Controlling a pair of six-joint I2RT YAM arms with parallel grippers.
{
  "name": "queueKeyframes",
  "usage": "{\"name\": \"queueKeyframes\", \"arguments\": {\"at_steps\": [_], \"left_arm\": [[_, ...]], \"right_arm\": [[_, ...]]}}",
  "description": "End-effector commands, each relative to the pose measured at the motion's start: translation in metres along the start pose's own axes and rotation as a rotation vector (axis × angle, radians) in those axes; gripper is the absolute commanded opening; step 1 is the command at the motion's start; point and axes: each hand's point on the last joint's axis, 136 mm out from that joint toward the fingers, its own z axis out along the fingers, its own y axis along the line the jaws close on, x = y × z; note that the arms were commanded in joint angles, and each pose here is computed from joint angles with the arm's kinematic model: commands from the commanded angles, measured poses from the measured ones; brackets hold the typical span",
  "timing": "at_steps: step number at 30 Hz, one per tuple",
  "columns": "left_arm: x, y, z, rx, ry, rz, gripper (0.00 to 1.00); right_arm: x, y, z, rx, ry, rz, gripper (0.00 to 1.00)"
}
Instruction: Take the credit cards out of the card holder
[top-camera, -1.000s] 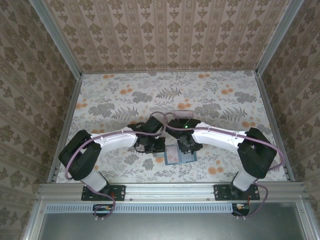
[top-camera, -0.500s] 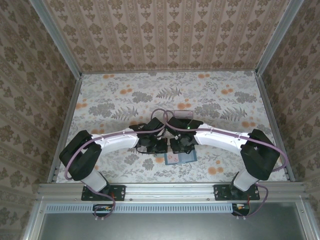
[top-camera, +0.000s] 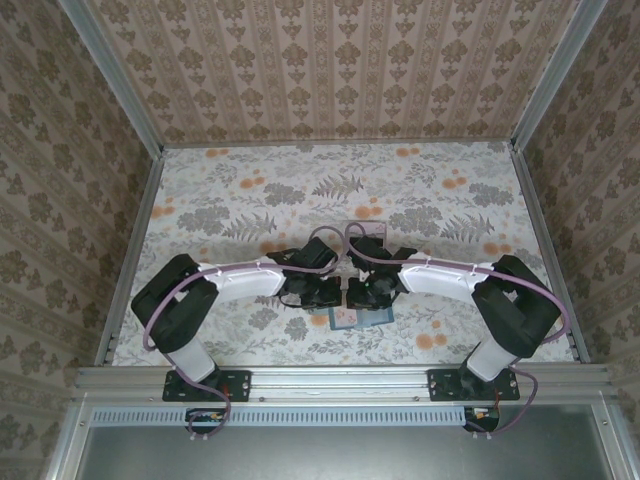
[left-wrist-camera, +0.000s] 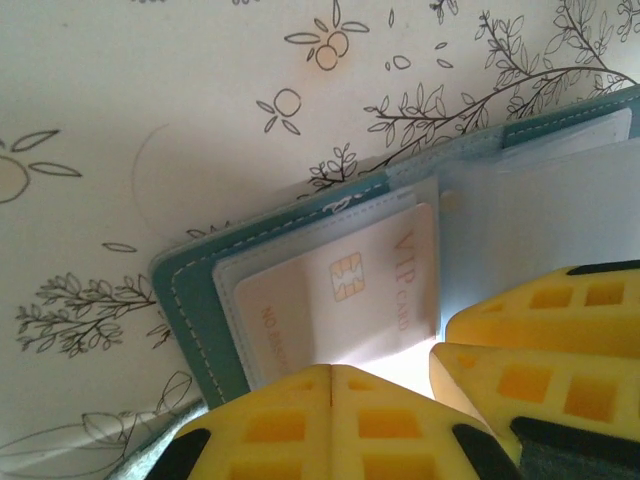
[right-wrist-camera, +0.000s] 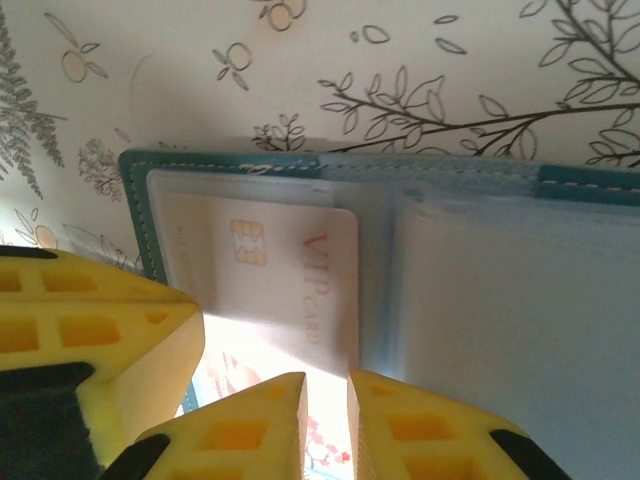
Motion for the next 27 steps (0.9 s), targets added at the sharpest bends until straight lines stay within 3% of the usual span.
{"name": "queueKeyframes", "arguments": {"at_steps": [1, 8, 20, 27], "left_arm": [[0.001, -0.003, 0.005, 0.012, 0.014, -0.014, 0.00], [0.003, 0.000, 0.008, 0.002, 0.026, -0.017, 0.00], [0.008, 0.012, 0.012, -0.052, 0.045, -0.013, 0.00], [0.008, 0.012, 0.010, -0.053, 0.043, -0.009, 0.00]], "right_arm": [[0.001, 0.003, 0.001, -0.055, 0.012, 0.026, 0.20], [-0.002, 0.006, 0.003, -0.124, 0.019, 0.049, 0.18], [-0.003, 0.004, 0.007, -0.119, 0.029, 0.056, 0.17], [0.000, -0.011, 0.014, -0.039, 0.042, 0.060, 0.25]]}}
